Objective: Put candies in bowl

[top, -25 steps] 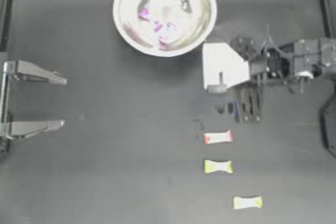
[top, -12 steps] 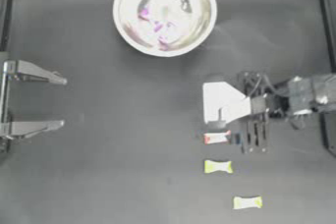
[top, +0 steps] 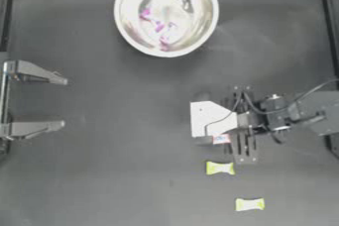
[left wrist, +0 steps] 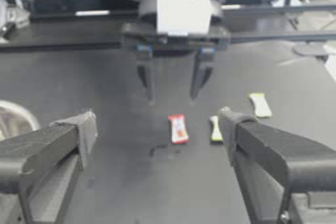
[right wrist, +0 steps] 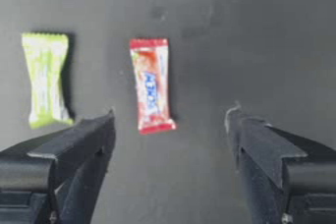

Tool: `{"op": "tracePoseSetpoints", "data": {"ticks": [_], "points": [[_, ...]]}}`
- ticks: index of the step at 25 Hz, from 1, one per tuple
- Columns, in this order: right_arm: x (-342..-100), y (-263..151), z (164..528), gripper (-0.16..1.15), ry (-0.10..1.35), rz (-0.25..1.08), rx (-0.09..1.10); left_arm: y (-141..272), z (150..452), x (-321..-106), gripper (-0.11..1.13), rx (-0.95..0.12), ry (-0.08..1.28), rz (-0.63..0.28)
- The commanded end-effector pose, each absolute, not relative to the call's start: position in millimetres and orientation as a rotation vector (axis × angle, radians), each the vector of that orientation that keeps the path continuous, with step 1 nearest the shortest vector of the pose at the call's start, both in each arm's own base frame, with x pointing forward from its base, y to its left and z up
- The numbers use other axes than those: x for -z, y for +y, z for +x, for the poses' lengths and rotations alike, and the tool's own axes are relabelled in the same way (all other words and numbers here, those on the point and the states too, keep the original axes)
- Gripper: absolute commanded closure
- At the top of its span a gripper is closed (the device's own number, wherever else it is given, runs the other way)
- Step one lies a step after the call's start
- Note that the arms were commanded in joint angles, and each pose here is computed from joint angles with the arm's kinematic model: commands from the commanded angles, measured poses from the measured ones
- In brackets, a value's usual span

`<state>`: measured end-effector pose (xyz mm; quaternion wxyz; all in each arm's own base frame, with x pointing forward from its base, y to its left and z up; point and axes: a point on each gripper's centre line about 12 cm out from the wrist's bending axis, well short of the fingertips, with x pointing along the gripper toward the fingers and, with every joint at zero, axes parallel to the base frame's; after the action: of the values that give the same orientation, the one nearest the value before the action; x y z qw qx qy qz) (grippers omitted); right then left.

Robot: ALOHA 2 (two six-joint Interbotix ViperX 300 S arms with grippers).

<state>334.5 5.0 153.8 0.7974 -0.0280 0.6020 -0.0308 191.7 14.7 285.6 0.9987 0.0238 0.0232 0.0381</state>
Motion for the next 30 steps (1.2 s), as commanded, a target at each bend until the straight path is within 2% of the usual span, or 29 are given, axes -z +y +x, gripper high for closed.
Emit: {"op": "tracePoseSetpoints", "data": {"ticks": [1,10,24,28,30], "points": [[-156,6,343,0.02,1.265,-0.06,0.063,15,196,-290,-0.01,-0.078,0.039,0.046],[-133,7,346,0.02,1.294,-0.05,0.059,16,195,-289,-0.01,-0.08,0.04,0.045],[-113,6,345,0.05,1.31,-0.038,0.057,16,195,-289,-0.01,-0.08,0.042,0.042],[-110,6,346,0.09,1.313,-0.03,0.055,16,195,-288,-0.01,-0.08,0.043,0.042],[-110,6,346,0.17,1.313,-0.03,0.053,16,195,-288,-0.01,-0.08,0.043,0.042]]}}
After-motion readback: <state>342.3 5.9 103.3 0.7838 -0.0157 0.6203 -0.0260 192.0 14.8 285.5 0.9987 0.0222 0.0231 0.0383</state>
